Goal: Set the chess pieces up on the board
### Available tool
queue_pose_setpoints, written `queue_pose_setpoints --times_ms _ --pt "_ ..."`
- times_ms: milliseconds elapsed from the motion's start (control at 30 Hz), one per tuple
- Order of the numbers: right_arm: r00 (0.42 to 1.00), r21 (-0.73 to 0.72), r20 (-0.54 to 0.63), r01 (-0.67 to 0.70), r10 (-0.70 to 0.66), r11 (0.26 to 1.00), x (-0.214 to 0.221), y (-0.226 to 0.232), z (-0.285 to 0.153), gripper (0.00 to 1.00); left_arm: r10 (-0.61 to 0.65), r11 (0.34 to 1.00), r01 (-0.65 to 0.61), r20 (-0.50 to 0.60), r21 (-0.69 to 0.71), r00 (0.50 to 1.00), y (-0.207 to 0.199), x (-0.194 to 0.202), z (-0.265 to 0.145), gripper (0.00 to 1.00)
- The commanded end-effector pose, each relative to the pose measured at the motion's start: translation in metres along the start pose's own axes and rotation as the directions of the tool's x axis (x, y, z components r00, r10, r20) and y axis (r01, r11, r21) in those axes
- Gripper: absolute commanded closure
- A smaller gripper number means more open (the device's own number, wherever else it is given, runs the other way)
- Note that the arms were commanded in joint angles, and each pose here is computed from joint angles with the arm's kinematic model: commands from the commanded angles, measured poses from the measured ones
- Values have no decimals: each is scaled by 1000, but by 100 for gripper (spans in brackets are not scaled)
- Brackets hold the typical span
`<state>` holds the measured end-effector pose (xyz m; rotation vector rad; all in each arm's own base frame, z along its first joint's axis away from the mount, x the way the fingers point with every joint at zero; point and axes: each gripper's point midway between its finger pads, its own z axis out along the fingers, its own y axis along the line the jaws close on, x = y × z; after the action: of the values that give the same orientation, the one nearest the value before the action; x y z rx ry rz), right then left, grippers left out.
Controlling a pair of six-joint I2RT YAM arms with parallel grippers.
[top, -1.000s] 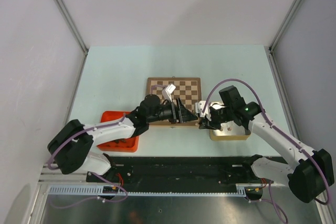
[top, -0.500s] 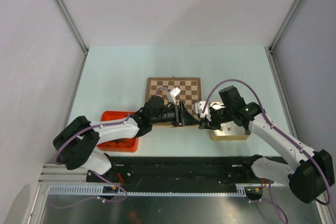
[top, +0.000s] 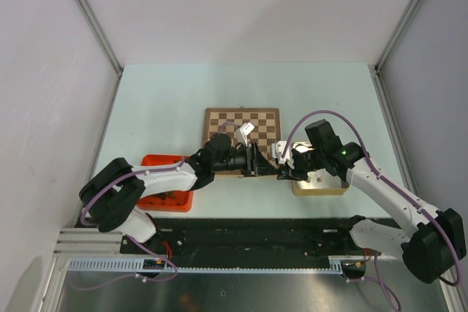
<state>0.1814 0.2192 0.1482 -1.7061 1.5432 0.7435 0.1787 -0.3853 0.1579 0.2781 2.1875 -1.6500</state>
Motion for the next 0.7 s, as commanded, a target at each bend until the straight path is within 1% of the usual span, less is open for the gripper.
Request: queue_pose_setpoints --times_ms 0,400,667 --pt "999 22 26 37 -38 999 -14 -4 -6 100 39 996 -40 19 75 999 -24 -12 5 60" --pt "999 33 16 31 -32 999 -12 -6 -6 100 42 996 -43 7 84 999 -25 -9 4 73" --pt "1000 45 10 25 -25 999 -11 -9 -6 99 49 995 -49 3 91 999 -26 -9 4 89"
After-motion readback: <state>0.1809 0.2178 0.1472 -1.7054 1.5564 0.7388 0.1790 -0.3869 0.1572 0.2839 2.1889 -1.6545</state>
